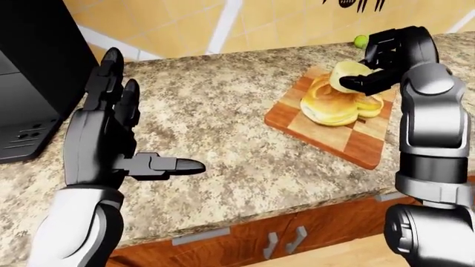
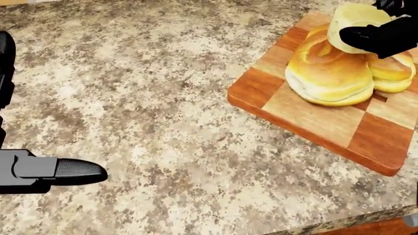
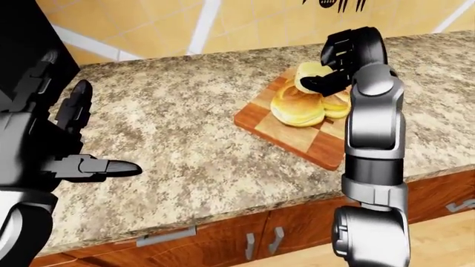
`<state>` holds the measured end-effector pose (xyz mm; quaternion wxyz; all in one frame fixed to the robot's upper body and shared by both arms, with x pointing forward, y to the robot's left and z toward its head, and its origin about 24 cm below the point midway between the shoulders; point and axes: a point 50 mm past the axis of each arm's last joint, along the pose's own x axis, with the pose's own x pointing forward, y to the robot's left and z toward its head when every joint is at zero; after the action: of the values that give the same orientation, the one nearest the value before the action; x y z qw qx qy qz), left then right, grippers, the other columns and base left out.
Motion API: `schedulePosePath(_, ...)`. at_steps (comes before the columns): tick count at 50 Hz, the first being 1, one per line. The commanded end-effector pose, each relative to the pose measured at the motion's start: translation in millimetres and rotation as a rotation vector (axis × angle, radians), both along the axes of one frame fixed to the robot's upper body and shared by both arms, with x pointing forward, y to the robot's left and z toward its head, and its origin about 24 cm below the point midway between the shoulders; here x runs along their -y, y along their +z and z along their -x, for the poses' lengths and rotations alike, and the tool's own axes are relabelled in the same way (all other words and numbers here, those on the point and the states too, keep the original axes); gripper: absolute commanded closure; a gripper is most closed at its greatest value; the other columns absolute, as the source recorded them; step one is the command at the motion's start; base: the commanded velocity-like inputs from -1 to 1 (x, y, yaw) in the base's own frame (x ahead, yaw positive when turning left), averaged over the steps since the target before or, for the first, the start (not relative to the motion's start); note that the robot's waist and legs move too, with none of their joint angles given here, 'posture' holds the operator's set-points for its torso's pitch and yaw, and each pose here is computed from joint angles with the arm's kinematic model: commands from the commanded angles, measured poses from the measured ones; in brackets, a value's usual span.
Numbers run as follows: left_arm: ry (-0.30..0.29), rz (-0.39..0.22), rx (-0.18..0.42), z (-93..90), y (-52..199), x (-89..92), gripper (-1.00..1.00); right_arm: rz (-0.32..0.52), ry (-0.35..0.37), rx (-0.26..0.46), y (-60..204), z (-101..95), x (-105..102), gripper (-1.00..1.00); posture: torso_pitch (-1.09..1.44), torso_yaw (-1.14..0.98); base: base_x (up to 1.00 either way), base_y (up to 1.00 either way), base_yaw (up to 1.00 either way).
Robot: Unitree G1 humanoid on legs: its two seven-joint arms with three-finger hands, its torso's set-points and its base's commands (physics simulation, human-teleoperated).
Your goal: Pick up the wedge of cheese and place it on the slice of bread to prepare a simple cheese on bread dish.
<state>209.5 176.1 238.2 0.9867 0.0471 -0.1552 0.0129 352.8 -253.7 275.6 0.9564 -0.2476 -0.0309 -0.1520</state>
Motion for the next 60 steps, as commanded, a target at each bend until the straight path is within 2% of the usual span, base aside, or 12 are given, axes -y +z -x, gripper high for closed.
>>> schedulePosePath(1,0.002,-0.006,0.070,4.6,9,0.0,-1.00,0.028,0.001,0.102,23,5.8,-1,1.00,0.00,0.00,0.00,0.00,0.00)
schedulePosePath(16,0.003,-0.004,0.070,5.2,9,-0.2,-1.00,0.043,-0.027,0.088,16,0.6,3,1.00,0.00,0.00,0.00,0.00,0.00)
schedulePosePath(17,0.002,-0.004,0.070,5.2,9,-0.1,-1.00,0.045,-0.027,0.088,15,0.4,3,0.98,0.00,0.00,0.00,0.00,0.00)
schedulePosePath(20,0.002,-0.004,0.071,5.2,9,-0.3,-1.00,0.048,-0.030,0.089,16,0.9,3,0.67,0.00,0.00,0.00,0.00,0.00)
schedulePosePath(34,-0.004,0.003,0.073,6.2,9,-0.6,-1.00,0.051,-0.034,0.085,10,-1.9,3,0.52,0.00,0.00,0.00,0.00,0.00)
schedulePosePath(39,-0.004,0.003,0.074,6.9,8,-1.4,-1.00,0.054,-0.035,0.085,9,-2.2,4,0.25,0.00,0.00,0.00,0.00,0.00)
schedulePosePath(41,-0.003,0.003,0.075,7.1,8,-1.9,-1.00,0.054,-0.034,0.085,9,-1.9,3,0.04,0.00,0.00,0.00,0.00,0.00)
schedulePosePath(45,-0.003,0.003,0.074,7.1,7,-2.0,-1.00,0.056,-0.036,0.085,9,-1.8,3,-0.20,0.00,0.00,0.00,0.00,0.00)
schedulePosePath(47,-0.003,0.003,0.075,7.1,7,-2.2,-1.00,0.056,-0.039,0.085,10,-1.8,4,-0.55,0.00,0.00,0.00,0.00,0.00)
schedulePosePath(49,-0.003,0.003,0.076,7.1,8,-1.9,-1.00,0.057,-0.039,0.084,9,-2.1,4,-0.76,0.00,0.00,0.00,0.00,0.00)
schedulePosePath(54,-0.008,0.007,0.078,7.4,9,-0.9,-1.00,0.056,-0.039,0.082,8,-2.8,4,-0.89,0.00,0.00,0.00,0.00,0.00)
schedulePosePath(60,-0.007,0.008,0.077,7.6,9,-1.0,-1.00,0.059,-0.034,0.095,15,0.8,3,-0.86,0.00,0.00,0.00,0.00,0.00)
